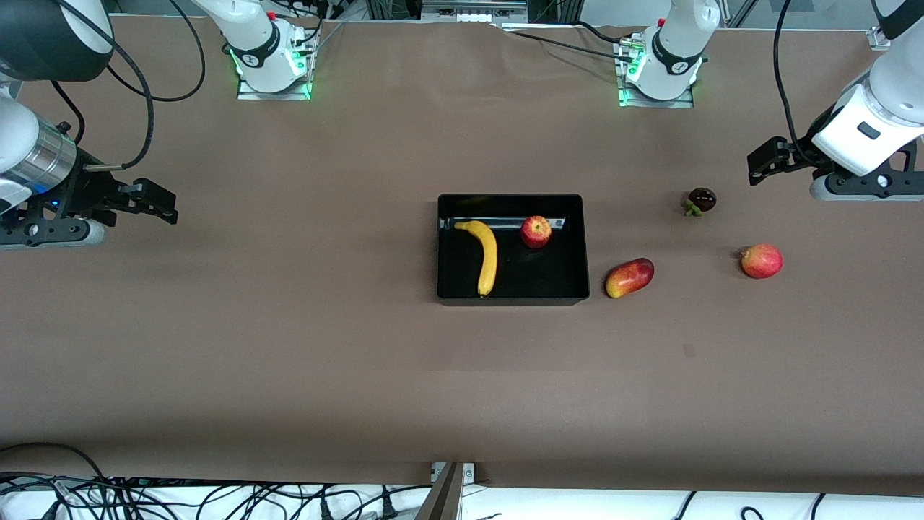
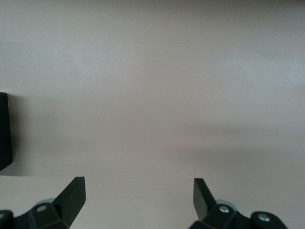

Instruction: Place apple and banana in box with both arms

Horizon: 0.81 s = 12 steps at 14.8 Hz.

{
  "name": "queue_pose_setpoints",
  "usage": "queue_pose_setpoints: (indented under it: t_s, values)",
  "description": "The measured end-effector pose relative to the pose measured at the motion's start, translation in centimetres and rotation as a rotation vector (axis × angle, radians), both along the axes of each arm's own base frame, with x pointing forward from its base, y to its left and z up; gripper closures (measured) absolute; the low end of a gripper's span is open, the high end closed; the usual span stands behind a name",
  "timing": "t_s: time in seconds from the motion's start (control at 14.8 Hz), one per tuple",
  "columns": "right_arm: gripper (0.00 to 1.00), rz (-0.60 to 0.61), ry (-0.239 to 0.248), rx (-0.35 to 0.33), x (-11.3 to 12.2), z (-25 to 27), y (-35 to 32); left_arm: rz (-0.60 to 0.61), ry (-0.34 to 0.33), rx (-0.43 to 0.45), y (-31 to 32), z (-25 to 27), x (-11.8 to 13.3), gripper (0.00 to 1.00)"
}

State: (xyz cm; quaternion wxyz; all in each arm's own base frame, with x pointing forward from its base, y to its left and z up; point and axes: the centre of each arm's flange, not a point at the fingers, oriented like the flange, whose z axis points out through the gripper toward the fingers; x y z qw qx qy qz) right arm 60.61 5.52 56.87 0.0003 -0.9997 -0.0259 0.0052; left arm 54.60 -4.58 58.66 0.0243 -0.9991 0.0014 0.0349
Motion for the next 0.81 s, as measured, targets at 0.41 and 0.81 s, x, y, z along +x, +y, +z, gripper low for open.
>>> queue_pose_setpoints:
  t_s: [0.41,0.81]
  values:
    - [0.00,0.000,0.000,0.000,0.0,0.0,0.0,-0.011,0.006,0.000,-0.2,-0.2,0.0,0.00]
    - [0.00,0.000,0.000,0.000,0.0,0.0,0.0,-0.029,0.005,0.000,-1.2,-0.1,-0.1,0.00]
